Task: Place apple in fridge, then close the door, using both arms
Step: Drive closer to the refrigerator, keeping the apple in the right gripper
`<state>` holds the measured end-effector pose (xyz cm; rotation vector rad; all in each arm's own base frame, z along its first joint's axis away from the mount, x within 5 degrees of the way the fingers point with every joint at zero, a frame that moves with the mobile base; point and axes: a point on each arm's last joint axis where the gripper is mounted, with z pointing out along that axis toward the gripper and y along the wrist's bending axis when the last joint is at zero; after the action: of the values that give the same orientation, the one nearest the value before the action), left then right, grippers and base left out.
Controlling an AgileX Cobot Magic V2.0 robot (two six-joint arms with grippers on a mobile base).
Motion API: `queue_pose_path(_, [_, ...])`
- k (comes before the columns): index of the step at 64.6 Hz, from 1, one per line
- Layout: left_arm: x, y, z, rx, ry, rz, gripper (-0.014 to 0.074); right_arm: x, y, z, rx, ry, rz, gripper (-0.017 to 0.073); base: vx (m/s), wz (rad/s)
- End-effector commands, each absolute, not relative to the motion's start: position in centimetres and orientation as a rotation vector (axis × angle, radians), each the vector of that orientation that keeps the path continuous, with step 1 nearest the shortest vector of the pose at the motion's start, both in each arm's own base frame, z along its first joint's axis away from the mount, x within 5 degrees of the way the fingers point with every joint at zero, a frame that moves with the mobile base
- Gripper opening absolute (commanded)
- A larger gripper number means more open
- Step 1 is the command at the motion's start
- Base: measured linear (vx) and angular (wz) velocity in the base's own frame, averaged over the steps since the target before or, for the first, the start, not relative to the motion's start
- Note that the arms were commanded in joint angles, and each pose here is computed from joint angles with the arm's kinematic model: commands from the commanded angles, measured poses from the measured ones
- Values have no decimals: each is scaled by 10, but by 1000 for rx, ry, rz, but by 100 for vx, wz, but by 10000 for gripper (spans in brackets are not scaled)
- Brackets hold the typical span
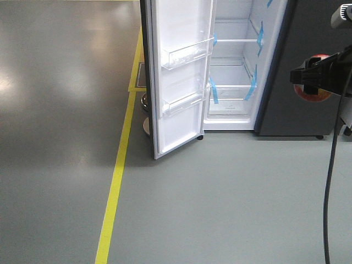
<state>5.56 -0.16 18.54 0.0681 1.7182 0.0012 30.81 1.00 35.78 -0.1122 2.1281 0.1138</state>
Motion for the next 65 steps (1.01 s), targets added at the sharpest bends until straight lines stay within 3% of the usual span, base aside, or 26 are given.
queue_pose_path(1, [56,-2,184,71,1653,-6,-6,304,8,384,-102,1992,87,116,10,0])
queue_pose_path(65, [56,-2,184,71,1653,-6,-6,304,8,384,-102,1995,88,116,11,0])
